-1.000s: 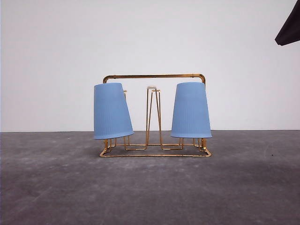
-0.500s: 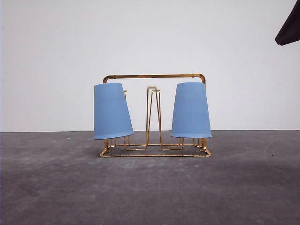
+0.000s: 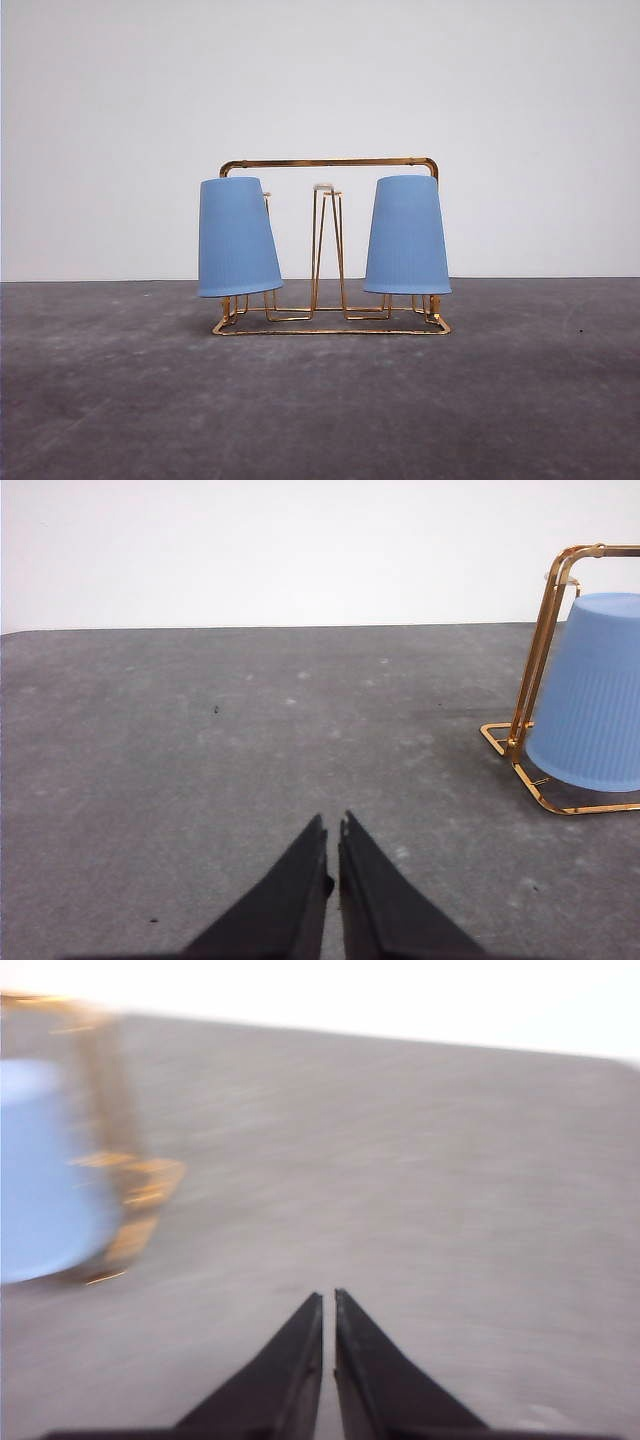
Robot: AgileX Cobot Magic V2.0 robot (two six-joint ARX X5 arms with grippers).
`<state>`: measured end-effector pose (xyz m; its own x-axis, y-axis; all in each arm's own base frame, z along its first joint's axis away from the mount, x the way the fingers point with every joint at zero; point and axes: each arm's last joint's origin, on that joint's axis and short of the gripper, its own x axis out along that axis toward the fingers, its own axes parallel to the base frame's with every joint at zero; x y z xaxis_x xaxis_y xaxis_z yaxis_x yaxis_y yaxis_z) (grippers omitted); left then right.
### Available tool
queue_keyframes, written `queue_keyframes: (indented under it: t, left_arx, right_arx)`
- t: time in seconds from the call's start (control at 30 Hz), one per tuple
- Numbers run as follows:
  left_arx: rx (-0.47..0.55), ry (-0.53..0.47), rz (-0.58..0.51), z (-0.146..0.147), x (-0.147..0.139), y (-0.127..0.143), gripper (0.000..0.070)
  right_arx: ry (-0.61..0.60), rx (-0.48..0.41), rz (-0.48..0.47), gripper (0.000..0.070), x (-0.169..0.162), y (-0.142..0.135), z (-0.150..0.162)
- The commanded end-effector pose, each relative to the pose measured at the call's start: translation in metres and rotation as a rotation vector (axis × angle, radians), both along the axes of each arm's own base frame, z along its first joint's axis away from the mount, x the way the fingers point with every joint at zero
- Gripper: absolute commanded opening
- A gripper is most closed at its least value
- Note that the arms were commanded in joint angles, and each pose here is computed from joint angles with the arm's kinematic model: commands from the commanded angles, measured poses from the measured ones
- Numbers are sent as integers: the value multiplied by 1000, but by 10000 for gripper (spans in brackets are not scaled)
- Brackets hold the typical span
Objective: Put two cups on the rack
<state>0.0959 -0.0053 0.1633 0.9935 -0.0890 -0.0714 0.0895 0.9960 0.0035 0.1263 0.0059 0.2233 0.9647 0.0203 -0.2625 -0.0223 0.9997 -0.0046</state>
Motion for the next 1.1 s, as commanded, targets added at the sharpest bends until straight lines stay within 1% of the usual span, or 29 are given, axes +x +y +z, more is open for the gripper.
queue_keyframes:
  t: [0.0,0.13,0.33,0.5,0.67,0.8,0.97,1.07]
  left_arx:
    - [-3,2,1,-3,1,0,0]
    - [-3,2,1,-3,1,0,0]
    - [-3,2,1,-3,1,0,0]
    - [-3,3,1,-3,1,0,0]
    - [-3,2,0,-3,1,0,0]
    - [-3,1,1,-3,1,0,0]
    - [-3,2,1,-3,1,0,0]
    - [-3,2,1,-3,1,0,0]
  right_arx:
    - [-31,-14,-32,18,-2,-4,-12]
    - [-49,-12,-93,19,-11,-11,-43]
    - [-122,-7,-121,19,-24,-14,-68]
    - [-124,10,-150,18,-31,-15,-71]
    - [-116,11,-151,19,-31,-15,-71]
    - [-117,20,-143,19,-31,-15,-71]
    - [-115,40,-19,19,-30,-10,-71]
    - [-116,35,-16,19,-30,-10,-71]
